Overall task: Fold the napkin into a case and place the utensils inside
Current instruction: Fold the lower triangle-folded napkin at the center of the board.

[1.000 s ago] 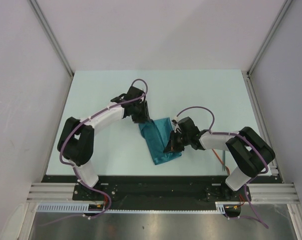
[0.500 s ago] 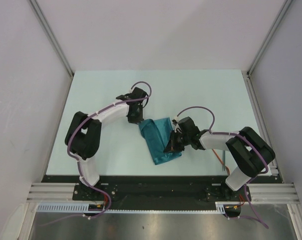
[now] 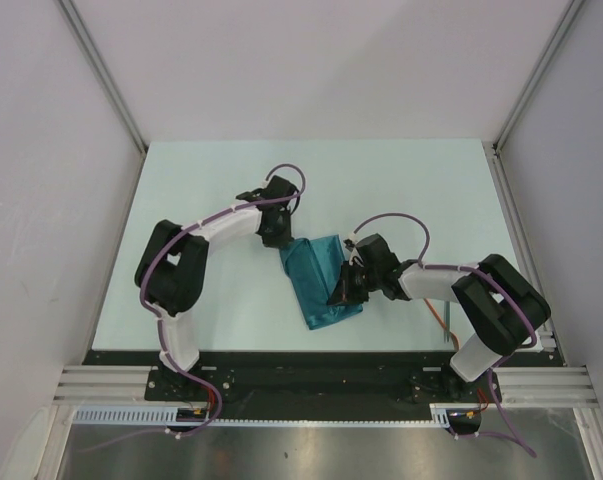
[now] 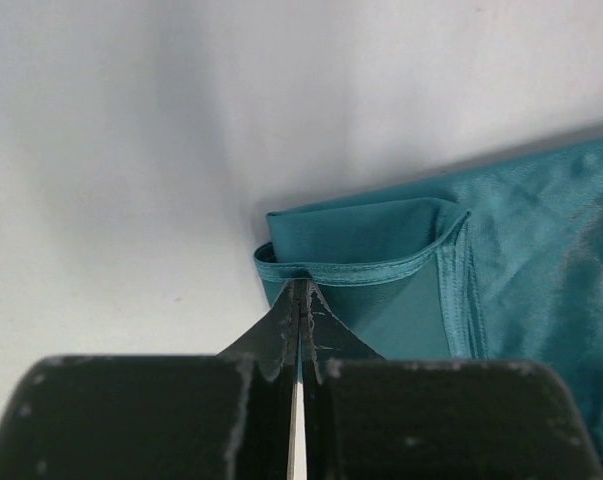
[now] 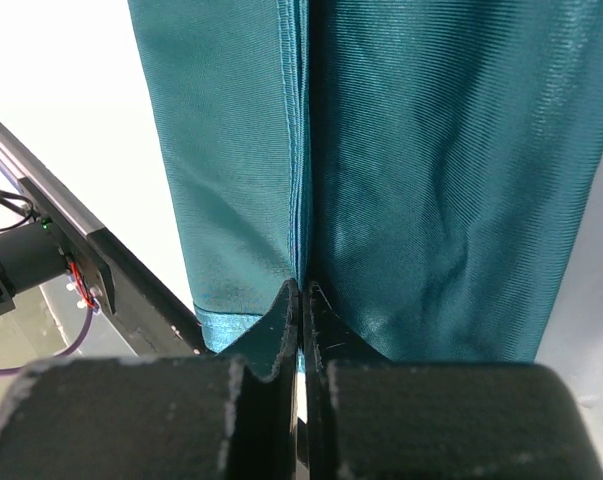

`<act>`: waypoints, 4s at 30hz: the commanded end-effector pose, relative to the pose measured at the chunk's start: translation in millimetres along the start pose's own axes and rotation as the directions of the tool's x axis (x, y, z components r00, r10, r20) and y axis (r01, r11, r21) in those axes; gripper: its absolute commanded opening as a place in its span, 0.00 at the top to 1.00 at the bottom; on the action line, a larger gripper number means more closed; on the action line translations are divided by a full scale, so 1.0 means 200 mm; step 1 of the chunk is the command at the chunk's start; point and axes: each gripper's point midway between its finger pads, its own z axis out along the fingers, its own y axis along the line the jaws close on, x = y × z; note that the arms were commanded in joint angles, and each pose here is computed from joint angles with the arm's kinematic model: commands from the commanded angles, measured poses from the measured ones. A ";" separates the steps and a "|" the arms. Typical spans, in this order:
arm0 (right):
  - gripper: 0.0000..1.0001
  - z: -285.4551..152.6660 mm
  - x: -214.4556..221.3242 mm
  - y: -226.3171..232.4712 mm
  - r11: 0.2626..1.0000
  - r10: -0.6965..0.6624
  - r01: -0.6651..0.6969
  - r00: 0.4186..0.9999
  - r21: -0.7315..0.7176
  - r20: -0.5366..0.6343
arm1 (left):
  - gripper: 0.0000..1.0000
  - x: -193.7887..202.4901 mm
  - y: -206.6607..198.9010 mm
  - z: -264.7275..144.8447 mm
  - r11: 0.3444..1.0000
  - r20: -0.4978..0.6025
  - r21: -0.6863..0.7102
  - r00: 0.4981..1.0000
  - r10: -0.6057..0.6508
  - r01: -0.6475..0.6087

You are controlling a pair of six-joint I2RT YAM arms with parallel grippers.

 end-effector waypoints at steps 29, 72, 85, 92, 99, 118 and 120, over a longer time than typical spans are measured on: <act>0.74 0.03 -0.05 0.27 0.988 -0.148 0.148 0.989 -0.036 0.010 | 1.00 0.03 -0.22 0.13 0.974 -0.034 0.195 0.993 -0.112 0.116; 0.72 -0.09 -0.13 0.02 0.996 -0.091 0.091 0.995 0.004 0.030 | 0.85 -0.02 -0.23 -0.12 0.961 0.025 0.259 0.994 -0.106 0.096; 0.71 -0.02 -0.06 -0.07 0.998 -0.060 0.060 0.998 0.015 0.001 | 0.86 -0.01 -0.27 -0.02 0.957 -0.017 0.272 0.995 -0.099 0.100; 0.71 0.03 -0.01 0.01 0.998 -0.056 0.055 0.998 -0.040 -0.020 | 0.87 -0.03 -0.28 0.00 0.959 -0.018 0.268 0.995 -0.093 0.095; 0.72 0.05 0.02 0.06 0.996 -0.042 0.039 0.999 -0.083 -0.035 | 0.88 -0.02 -0.28 0.05 0.961 -0.027 0.261 0.996 -0.090 0.093; 0.63 -0.03 -0.08 0.15 0.993 -0.115 0.115 0.993 -0.010 -0.001 | 0.89 -0.03 -0.28 0.09 0.959 -0.011 0.262 0.994 -0.106 0.105; 0.60 -0.05 -0.11 0.17 0.989 -0.149 0.148 0.989 0.022 0.022 | 0.89 -0.03 -0.28 0.08 0.959 -0.004 0.265 0.995 -0.104 0.101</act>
